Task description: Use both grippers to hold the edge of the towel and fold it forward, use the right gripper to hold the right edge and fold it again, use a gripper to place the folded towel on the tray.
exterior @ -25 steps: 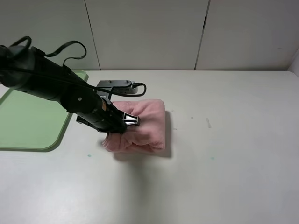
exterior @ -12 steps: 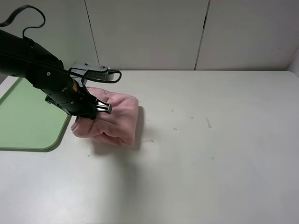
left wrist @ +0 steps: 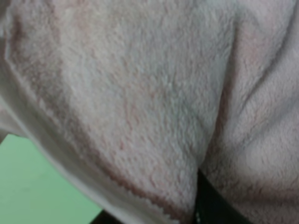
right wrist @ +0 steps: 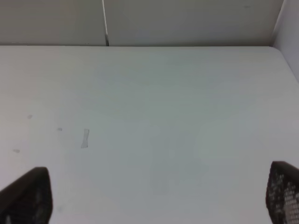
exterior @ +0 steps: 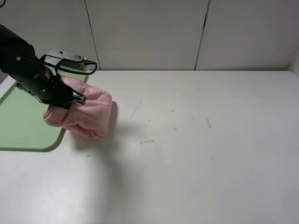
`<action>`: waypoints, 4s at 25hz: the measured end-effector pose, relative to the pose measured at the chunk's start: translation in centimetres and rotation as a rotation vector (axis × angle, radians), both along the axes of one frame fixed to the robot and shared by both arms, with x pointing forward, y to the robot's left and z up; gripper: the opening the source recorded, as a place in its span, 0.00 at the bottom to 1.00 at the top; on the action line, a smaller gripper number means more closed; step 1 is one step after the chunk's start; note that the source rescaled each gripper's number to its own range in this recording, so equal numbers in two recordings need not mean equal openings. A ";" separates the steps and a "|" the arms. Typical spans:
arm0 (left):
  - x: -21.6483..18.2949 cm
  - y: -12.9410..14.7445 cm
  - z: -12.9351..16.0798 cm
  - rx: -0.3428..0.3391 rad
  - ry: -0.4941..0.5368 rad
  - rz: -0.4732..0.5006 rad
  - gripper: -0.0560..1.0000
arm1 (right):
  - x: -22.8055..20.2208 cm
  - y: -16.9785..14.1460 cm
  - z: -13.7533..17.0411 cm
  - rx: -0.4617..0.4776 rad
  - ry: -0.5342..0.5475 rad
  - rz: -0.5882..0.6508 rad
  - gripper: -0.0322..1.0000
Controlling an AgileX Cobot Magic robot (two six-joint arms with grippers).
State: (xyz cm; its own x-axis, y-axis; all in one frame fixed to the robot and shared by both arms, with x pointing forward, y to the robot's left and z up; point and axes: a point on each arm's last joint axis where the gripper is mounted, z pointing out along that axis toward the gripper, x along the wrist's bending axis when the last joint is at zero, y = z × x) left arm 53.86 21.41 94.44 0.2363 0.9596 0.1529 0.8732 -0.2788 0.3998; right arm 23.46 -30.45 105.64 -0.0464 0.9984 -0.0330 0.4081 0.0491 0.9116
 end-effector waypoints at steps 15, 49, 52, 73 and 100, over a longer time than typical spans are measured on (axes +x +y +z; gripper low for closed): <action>0.6 6.5 2.3 0.062 -0.048 0.095 0.19 | 0.0 0.0 0.0 0.000 0.000 0.000 1.00; 0.2 12.8 1.6 0.112 -0.076 0.207 0.57 | 0.0 0.0 0.0 0.000 0.000 0.000 1.00; 0.2 12.8 1.6 0.111 -0.082 0.203 0.88 | 0.0 0.0 0.0 -0.001 0.000 0.001 1.00; -0.1 12.9 2.4 0.146 -0.088 0.179 1.00 | 0.0 0.0 0.0 -0.002 0.000 0.001 1.00; -12.5 8.8 13.8 -0.024 -0.094 0.358 1.00 | 0.0 0.0 0.0 -0.002 0.000 0.001 1.00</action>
